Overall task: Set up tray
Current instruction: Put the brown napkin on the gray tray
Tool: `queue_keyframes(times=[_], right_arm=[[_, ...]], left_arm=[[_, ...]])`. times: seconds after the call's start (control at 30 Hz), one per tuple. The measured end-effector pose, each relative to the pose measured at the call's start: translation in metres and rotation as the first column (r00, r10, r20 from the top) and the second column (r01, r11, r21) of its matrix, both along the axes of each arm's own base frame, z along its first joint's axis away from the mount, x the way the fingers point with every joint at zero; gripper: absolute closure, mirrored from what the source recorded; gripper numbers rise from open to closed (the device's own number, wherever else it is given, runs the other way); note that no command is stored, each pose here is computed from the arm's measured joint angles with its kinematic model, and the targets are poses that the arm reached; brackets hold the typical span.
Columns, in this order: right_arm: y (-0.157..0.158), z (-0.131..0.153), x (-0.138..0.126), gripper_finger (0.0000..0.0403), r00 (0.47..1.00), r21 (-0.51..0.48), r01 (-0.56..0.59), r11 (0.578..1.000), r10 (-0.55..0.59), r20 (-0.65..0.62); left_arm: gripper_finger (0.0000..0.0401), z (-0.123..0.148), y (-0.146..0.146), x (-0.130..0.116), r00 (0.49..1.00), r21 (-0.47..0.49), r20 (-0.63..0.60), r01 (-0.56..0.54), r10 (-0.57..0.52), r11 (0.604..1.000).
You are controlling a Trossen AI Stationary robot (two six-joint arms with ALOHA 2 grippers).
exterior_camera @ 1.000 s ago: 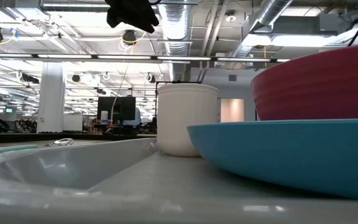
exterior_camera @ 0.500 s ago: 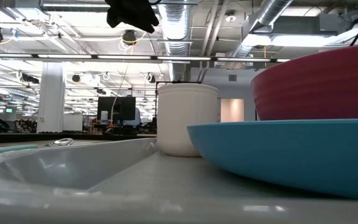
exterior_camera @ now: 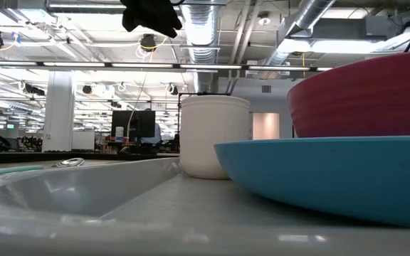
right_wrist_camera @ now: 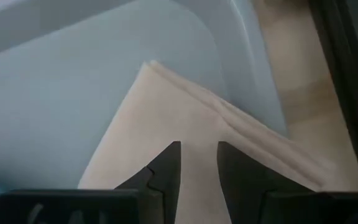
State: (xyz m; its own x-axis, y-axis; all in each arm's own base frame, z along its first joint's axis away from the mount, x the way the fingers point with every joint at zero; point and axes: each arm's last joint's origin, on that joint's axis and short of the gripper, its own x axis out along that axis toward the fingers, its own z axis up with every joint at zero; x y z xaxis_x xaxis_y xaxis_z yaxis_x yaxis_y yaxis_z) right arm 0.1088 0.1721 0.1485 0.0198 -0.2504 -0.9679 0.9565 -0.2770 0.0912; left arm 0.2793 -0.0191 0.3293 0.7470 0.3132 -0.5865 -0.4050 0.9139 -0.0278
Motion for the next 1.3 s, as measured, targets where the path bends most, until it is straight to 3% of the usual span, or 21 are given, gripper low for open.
queue_keyframes(times=[0.23, 0.43, 0.57, 0.73, 1.03, 1.2, 1.3], right_arm=[[-0.024, -0.018, -0.002, 0.0305, 0.996, -0.066, -0.021, 0.998, 0.015, -0.091], [-0.045, -0.025, -0.002, 0.0305, 0.977, -0.132, -0.121, 0.984, 0.095, -0.191], [-0.048, -0.020, 0.004, 0.0305, 0.957, -0.106, -0.201, 0.974, 0.172, -0.235], [-0.041, 0.002, 0.016, 0.0305, 0.943, -0.089, -0.234, 0.968, 0.204, -0.262], [-0.015, 0.081, 0.025, 0.0305, 0.924, -0.126, -0.295, 0.947, 0.250, -0.290], [0.000, 0.098, 0.028, 0.0305, 0.924, -0.194, -0.383, 0.903, 0.371, -0.095], [0.007, 0.098, 0.030, 0.0305, 0.927, -0.155, -0.376, 0.914, 0.374, -0.042]], left_arm=[[0.0274, 0.000, 0.000, 0.000, 1.000, 0.000, 0.000, 0.000, 0.000, 1.000], [0.0274, 0.000, 0.000, 0.000, 1.000, 0.000, 0.000, 0.000, 0.000, 1.000], [0.0274, 0.000, 0.000, 0.000, 1.000, 0.000, 0.000, 0.000, 0.000, 1.000], [0.0274, 0.000, 0.000, 0.000, 1.000, 0.000, 0.000, 0.000, 0.000, 1.000], [0.0274, 0.000, 0.000, 0.000, 1.000, 0.000, 0.000, 0.000, 0.000, 1.000], [0.0274, 0.000, 0.000, 0.000, 1.000, 0.000, 0.000, 0.000, 0.000, 1.000], [0.0274, 0.000, 0.000, 0.000, 1.000, 0.000, 0.000, 0.000, 0.000, 1.000]])
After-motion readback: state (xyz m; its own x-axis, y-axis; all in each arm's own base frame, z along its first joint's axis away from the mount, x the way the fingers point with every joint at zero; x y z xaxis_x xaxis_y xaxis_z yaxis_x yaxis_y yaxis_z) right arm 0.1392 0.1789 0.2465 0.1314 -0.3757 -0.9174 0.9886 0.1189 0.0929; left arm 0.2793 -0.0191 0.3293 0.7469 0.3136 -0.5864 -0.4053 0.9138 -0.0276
